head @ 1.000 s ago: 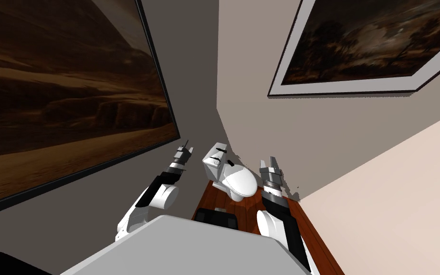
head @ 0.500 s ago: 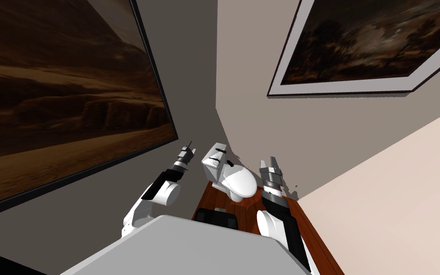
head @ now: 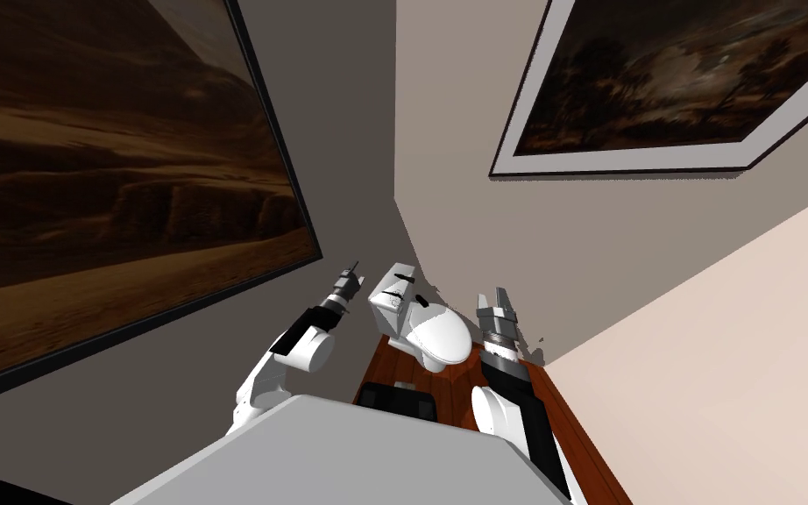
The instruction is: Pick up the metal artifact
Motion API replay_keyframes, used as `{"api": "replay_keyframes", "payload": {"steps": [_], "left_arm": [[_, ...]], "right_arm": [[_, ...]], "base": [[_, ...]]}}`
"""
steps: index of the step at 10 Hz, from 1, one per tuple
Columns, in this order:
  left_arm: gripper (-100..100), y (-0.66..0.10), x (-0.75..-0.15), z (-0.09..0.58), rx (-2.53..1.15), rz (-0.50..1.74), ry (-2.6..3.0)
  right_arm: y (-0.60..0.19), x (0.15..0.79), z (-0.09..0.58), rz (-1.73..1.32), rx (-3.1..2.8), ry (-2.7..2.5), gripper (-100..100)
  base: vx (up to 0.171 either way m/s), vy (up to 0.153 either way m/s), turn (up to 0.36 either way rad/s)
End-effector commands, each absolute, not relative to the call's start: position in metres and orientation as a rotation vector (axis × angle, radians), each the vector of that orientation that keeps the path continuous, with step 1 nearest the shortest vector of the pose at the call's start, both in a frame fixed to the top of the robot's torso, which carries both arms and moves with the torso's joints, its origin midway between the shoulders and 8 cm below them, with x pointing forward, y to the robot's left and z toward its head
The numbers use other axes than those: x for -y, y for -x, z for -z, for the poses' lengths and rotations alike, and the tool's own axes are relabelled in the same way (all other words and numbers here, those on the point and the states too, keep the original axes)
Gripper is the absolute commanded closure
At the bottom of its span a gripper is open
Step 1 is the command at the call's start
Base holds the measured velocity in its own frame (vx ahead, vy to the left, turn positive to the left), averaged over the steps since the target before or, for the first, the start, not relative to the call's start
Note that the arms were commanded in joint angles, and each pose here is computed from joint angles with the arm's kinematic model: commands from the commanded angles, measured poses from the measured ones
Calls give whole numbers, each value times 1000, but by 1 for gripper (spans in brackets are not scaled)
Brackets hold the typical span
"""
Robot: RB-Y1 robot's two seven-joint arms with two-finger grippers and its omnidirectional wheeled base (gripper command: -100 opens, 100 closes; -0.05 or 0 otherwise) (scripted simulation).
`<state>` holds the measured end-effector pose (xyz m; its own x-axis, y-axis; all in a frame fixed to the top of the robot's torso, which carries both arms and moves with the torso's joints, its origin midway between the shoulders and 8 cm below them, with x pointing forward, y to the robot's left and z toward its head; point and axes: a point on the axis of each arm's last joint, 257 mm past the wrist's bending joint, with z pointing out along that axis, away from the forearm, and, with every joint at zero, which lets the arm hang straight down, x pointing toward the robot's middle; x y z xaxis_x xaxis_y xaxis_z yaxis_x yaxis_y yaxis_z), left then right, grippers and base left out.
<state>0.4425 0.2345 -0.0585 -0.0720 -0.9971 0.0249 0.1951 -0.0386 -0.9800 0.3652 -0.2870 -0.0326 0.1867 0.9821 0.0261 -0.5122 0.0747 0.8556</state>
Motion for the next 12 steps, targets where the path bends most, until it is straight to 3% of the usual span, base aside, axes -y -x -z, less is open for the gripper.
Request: {"api": "replay_keyframes", "payload": {"steps": [1,12], "left_arm": [[-100,-447,-233,68,-1130,1364,1086],[-100,-469,-204,124,-1336,1351,1303]], "right_arm": [[-365,287,33,-1264,-687,-870,0],[-365,287,33,-1264,-687,-870,0]], "base": [[13,9,-24],[29,7,-29]]}}
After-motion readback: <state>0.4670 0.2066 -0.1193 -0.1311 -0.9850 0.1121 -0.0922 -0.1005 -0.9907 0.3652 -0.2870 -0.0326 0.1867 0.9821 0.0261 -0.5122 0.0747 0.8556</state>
